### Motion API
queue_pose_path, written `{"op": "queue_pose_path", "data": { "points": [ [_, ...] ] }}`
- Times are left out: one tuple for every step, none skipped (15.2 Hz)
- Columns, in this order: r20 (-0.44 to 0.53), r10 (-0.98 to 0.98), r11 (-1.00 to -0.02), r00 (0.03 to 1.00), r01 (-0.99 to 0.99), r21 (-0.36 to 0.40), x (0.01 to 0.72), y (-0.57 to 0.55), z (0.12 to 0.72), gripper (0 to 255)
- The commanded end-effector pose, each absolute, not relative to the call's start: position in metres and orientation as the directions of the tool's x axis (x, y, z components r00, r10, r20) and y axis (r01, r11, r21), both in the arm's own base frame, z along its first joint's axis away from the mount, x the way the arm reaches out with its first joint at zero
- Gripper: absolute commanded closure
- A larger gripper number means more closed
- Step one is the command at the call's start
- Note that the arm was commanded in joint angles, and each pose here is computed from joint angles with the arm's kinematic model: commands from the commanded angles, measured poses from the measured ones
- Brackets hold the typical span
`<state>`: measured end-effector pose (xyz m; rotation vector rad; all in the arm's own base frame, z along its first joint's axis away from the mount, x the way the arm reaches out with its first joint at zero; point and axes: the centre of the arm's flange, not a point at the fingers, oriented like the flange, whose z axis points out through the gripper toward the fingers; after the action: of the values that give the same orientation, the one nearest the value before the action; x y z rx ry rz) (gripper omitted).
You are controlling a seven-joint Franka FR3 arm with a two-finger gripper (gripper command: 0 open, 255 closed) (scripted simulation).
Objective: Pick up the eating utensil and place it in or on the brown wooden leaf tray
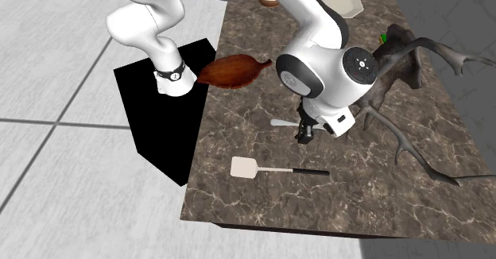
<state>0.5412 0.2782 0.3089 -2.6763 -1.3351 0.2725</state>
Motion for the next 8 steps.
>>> {"op": "queue_pose_path", "data": {
  "points": [
    [-0.099,0.801,-0.597,0.590,0.776,-0.203,0.5410,0.2786,0.3080,0],
    [-0.099,0.801,-0.597,0.590,0.776,-0.203,0.5410,0.2786,0.3080,0],
    [-0.099,0.801,-0.597,0.590,0.776,-0.203,0.5410,0.2786,0.3080,0],
    [-0.099,0.801,-0.597,0.590,0.776,-0.203,0.5410,0.2786,0.3080,0],
    [-0.099,0.801,-0.597,0.590,0.776,-0.203,0.5410,0.2786,0.3081,0],
    [-0.099,0.801,-0.597,0.590,0.776,-0.203,0.5410,0.2786,0.3081,0],
    [-0.099,0.801,-0.597,0.590,0.776,-0.203,0.5410,0.2786,0.3081,255],
    [-0.099,0.801,-0.597,0.590,0.776,-0.203,0.5410,0.2786,0.3081,255]
  ]
}}
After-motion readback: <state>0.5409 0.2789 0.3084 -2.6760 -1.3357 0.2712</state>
